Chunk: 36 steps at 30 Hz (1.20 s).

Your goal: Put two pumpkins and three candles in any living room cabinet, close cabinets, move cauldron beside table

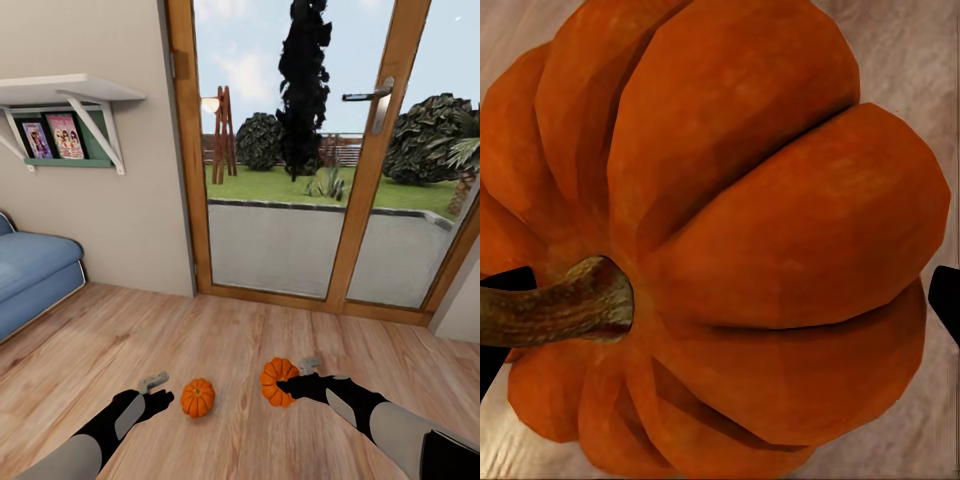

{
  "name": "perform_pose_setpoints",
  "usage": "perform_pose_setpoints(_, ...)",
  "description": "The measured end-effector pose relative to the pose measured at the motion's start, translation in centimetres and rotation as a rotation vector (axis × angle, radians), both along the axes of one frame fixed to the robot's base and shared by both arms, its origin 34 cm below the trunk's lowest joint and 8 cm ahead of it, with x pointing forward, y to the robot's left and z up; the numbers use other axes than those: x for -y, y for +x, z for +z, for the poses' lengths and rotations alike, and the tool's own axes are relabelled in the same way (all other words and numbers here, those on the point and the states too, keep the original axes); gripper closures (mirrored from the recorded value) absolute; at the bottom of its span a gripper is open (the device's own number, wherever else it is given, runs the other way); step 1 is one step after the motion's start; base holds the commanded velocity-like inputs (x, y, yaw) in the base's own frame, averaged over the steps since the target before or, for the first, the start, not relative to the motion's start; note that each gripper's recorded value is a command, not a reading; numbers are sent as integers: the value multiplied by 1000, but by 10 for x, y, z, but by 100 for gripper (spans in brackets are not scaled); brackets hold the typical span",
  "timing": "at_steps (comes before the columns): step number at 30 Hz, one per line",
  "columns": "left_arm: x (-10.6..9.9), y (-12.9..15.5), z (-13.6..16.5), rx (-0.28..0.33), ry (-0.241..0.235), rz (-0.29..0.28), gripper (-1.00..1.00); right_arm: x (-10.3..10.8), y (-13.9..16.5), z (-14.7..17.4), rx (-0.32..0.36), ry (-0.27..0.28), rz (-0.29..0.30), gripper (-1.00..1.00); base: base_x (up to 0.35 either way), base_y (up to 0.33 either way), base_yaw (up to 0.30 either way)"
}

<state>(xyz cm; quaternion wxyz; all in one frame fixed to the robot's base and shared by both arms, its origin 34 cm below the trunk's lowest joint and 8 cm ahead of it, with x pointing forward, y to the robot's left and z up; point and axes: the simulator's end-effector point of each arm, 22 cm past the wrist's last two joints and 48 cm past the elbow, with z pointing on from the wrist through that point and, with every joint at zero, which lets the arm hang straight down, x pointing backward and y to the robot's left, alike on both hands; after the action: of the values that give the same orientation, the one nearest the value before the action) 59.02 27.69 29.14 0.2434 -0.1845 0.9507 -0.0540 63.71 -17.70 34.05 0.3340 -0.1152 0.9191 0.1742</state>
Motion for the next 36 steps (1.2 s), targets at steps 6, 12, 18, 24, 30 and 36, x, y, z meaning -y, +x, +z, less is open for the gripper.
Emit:
perform_pose_setpoints(6, 0, 0, 0, 0, 0, 0, -100, 0, 0, 0, 0, 0, 0, 100, 334, 1, 0)
perform_pose_setpoints(12, 5, 2, 1, 7, -20, -9, -100, 0, 0, 0, -2, 1, 0, 100, 246, 0, 0)
perform_pose_setpoints(18, 16, 5, 4, 27, -63, -33, -100, -1, 0, 0, -3, 3, 0, 100, 8, 0, 0)
perform_pose_setpoints(24, 18, 7, 5, 34, -73, -39, -100, -18, 0, 7, -3, 35, 27, 100, 0, 0, 0)
perform_pose_setpoints(30, 26, 3, 4, 16, -111, -57, -100, -93, -15, 37, -50, 136, 153, 100, 0, 0, 0)
perform_pose_setpoints(36, 26, -21, -5, -103, -150, -84, -100, -123, -24, 54, -70, 171, 215, 100, 0, 0, 0)
